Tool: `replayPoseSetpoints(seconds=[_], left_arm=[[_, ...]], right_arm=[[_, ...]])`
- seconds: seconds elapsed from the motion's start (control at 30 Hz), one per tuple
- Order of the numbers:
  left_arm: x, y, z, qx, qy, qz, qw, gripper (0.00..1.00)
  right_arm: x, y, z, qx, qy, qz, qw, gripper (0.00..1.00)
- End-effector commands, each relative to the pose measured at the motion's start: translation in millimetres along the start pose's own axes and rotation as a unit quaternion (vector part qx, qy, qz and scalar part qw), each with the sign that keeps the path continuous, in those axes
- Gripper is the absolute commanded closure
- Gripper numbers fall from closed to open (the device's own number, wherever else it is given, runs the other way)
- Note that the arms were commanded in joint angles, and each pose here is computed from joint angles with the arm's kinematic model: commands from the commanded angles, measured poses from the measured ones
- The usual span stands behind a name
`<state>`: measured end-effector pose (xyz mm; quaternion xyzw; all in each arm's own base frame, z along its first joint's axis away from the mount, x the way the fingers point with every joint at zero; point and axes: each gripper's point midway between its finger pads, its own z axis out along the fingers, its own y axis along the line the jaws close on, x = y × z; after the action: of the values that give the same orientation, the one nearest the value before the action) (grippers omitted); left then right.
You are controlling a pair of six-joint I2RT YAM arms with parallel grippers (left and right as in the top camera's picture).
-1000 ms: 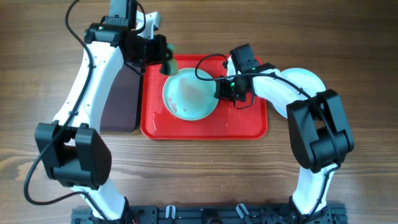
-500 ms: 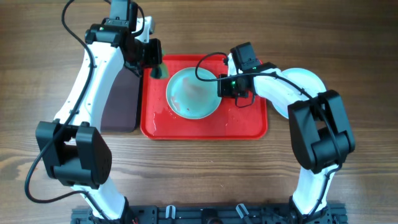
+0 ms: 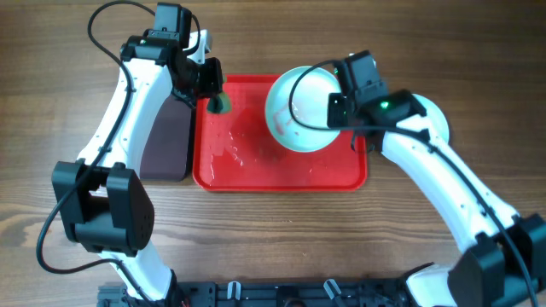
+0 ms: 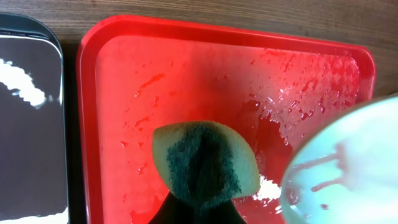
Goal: Clean dirty plates on tray and stack at the side
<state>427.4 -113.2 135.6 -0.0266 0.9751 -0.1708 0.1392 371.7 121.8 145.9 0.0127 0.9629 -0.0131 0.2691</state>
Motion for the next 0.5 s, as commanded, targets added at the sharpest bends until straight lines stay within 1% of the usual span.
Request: replayPoseSetpoints(seconds=[0.0,0.2,0.27,0.33,0.47], left_arm=[[3.0,1.6,5.9,-0.006,0.007,-0.028,1.0,0.96],[3.1,1.6,5.9,-0.006,0.007,-0.029,1.0,0.96],[3.2,1.6,5.9,-0.006,0.007,-0.031,0.999,0.96],[3.4,1.7,5.7,-0.006,0.008,-0.031,0.999,0.96],[3.5,1.7,5.9,-0.006,0.008,-0.031,0.999,0.96]], right_arm=[[-16.2,-25.3,-24.7,0.135,-0.074,-0.029,0.988,0.96],[-22.3,-13.1,-55.6,0.225,-0.148,-0.086,0.959,0.96],[-26.2,-6.2,-71.3,0.256,-0.185,-0.103,0.943,0.96],[-30.0,1.8,-91.6,0.291,-0.229,-0.119,0.921,0.96],[-30.1,17.9,-118.6,0.324,-0.279,-0.146,0.892,0.96]])
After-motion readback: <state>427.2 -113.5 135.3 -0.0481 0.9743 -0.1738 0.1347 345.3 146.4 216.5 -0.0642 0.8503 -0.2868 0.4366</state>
